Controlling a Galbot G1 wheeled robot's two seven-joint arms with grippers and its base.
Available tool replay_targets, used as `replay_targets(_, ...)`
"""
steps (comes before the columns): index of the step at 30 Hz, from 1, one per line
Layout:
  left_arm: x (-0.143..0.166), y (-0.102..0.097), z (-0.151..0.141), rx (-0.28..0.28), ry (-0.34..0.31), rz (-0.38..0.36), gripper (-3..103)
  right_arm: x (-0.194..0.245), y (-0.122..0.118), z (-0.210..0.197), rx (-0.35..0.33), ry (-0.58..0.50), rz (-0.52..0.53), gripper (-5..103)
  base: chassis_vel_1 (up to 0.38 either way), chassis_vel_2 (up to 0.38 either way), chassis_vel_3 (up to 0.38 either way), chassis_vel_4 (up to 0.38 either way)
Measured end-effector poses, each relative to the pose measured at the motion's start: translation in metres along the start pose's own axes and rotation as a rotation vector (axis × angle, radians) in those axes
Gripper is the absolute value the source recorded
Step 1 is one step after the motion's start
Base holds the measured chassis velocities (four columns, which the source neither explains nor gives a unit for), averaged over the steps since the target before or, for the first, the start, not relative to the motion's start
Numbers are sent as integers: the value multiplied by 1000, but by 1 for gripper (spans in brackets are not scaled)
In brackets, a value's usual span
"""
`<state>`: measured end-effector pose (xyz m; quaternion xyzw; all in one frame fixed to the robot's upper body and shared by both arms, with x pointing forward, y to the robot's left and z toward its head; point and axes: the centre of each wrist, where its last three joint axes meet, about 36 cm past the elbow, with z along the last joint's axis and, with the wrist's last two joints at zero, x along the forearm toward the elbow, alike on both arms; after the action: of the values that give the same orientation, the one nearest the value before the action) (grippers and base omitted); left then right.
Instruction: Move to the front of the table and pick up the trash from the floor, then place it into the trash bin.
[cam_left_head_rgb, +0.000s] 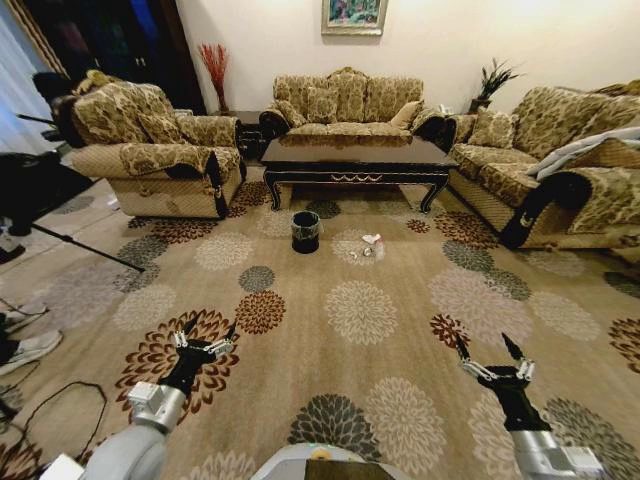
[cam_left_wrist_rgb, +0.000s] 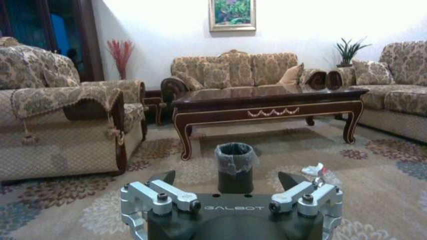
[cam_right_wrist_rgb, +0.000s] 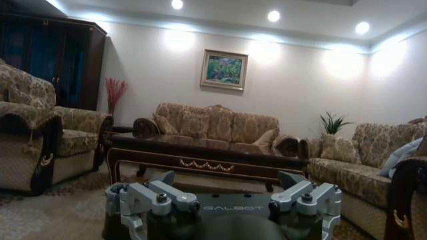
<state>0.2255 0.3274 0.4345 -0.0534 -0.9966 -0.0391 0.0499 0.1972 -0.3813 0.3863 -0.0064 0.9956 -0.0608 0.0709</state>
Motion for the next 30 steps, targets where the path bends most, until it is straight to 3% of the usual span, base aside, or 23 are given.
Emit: replay_targets(30,-7,-14,5,12,19,-17,100,-1,-3,4,-8,11,7,100,0,0,0,0)
